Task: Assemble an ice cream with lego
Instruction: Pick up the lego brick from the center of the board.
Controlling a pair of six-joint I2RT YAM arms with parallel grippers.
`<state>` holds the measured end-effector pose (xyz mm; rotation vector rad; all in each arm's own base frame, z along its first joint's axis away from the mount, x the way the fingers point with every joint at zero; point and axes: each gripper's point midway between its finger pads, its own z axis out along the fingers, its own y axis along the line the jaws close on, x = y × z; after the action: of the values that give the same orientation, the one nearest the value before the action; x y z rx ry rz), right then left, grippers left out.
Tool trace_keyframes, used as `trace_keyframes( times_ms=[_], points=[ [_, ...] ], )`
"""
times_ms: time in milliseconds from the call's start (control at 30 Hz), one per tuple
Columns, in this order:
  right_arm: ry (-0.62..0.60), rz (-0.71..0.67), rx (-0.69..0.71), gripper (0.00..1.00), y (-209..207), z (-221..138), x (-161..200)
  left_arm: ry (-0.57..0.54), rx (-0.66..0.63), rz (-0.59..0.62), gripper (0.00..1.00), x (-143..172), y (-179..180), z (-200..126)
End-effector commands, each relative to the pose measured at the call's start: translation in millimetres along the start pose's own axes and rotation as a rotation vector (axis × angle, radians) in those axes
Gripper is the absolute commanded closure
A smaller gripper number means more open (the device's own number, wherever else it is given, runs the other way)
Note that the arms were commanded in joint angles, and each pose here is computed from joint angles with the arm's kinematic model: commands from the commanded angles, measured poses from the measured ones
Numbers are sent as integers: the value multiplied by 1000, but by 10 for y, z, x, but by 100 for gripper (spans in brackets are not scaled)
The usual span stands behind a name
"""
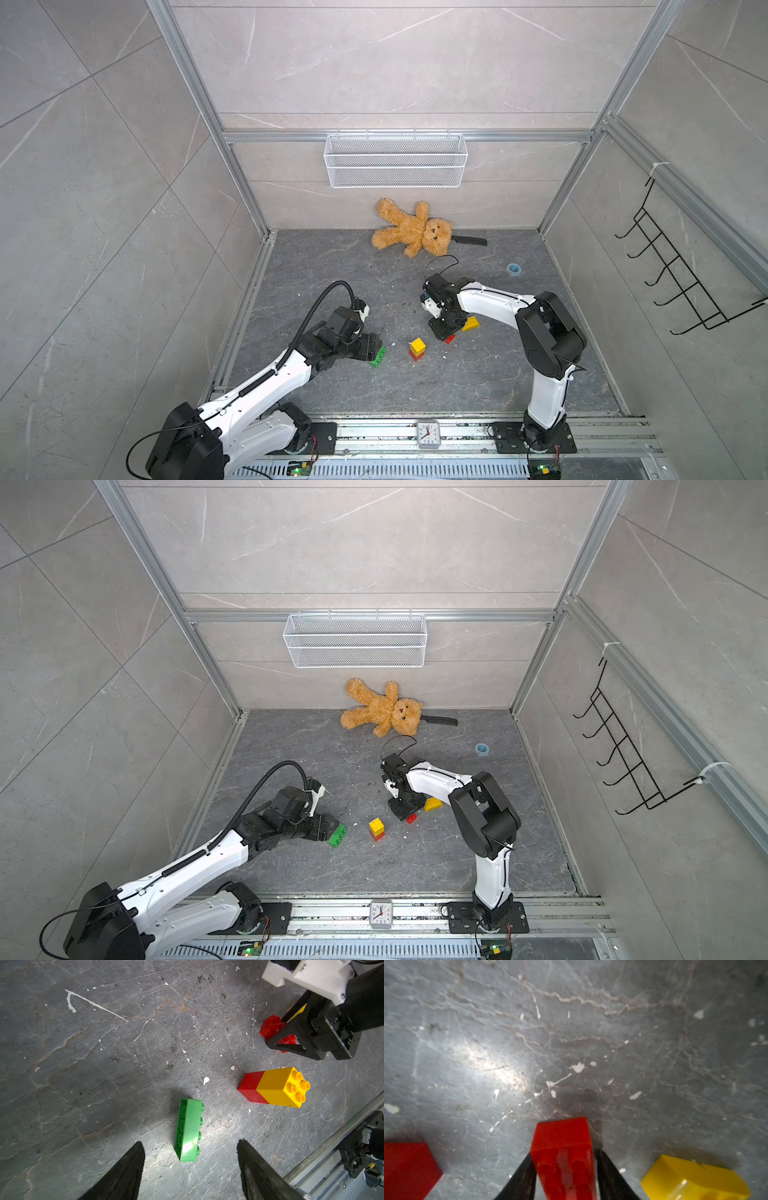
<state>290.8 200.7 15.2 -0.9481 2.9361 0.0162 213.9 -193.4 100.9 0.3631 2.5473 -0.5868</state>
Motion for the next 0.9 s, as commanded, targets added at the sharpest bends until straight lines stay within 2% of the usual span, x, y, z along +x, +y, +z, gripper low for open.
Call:
trace_keyframes(
  times_ms=[0,267,467,567,733,867],
  points=[
    [11,11,-33,50,59,-19,89,-30,27,1,27,-122,-67,-27],
    [-6,12,-55,65,97,-10,25,-39,33,-3,27,-119,-74,-53],
    [-13,40,-39,71,67,-123,5,-46,41,-2,27,-112,-78,-48],
    [-31,71,-43,75,70,-304,-26,-53,75,3,28,-144,-144,-23],
    [-79,128,-81,80,159,-824,-17,-52,126,9,35,-160,-227,84],
    [-92,122,-134,80,422,-1208,47,-46,133,8,38,-139,-224,154]
  ],
)
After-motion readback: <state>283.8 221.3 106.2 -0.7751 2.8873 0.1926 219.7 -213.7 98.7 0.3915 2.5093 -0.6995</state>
